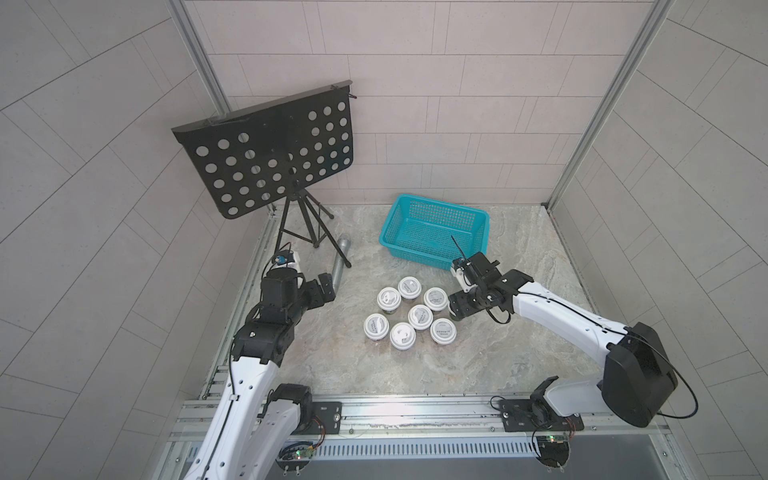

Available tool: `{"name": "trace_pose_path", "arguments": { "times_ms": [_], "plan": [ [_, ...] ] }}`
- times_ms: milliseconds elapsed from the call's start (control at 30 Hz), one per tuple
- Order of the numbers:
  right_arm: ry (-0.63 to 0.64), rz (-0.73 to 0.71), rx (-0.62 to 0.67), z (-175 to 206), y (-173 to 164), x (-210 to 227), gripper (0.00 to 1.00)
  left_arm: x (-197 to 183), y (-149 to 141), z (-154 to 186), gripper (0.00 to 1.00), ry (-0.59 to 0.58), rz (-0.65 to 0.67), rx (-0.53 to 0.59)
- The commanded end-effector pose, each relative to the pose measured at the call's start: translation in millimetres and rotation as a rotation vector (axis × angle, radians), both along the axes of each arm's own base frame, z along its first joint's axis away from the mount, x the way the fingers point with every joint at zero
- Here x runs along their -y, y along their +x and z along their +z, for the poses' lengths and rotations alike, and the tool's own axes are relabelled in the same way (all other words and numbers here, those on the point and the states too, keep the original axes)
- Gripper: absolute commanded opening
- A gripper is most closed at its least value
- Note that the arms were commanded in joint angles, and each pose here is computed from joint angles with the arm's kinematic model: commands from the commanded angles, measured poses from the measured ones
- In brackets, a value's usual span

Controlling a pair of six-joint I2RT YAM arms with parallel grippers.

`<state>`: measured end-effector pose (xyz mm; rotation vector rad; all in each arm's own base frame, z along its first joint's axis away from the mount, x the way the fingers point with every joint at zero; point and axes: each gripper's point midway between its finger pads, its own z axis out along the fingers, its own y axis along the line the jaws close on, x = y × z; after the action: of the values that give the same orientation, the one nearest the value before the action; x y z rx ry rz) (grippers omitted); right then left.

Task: Put the yogurt in the basket
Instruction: Pick up the yogurt from the center of the board.

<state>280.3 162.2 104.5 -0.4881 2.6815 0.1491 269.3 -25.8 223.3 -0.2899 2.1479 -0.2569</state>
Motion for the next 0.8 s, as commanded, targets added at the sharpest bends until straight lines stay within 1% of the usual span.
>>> {"name": "trace_pose_path", "arguments": {
  "times_ms": [0, 267, 500, 767],
  "plan": [
    [-0.017, -0.016, 0.019, 4.0, 5.4, -1.2, 0.80, 0.5, -0.7, -2.8, 1.00, 0.010, -0.012, -0.002],
    [-0.045, -0.021, 0.013, -1.5, 7.3, 0.6, 0.74, 0.3, -0.7, -2.7, 1.00, 0.008, -0.011, -0.002],
    [-0.069, -0.023, 0.000, -7.8, 7.3, 2.1, 0.72, -0.5, -1.2, -3.0, 1.00, 0.009, -0.008, -0.004],
    [-0.091, -0.024, -0.008, -13.6, 6.0, 4.2, 0.72, -0.4, -1.3, -3.9, 1.00, 0.009, -0.009, -0.006]
  ]
}}
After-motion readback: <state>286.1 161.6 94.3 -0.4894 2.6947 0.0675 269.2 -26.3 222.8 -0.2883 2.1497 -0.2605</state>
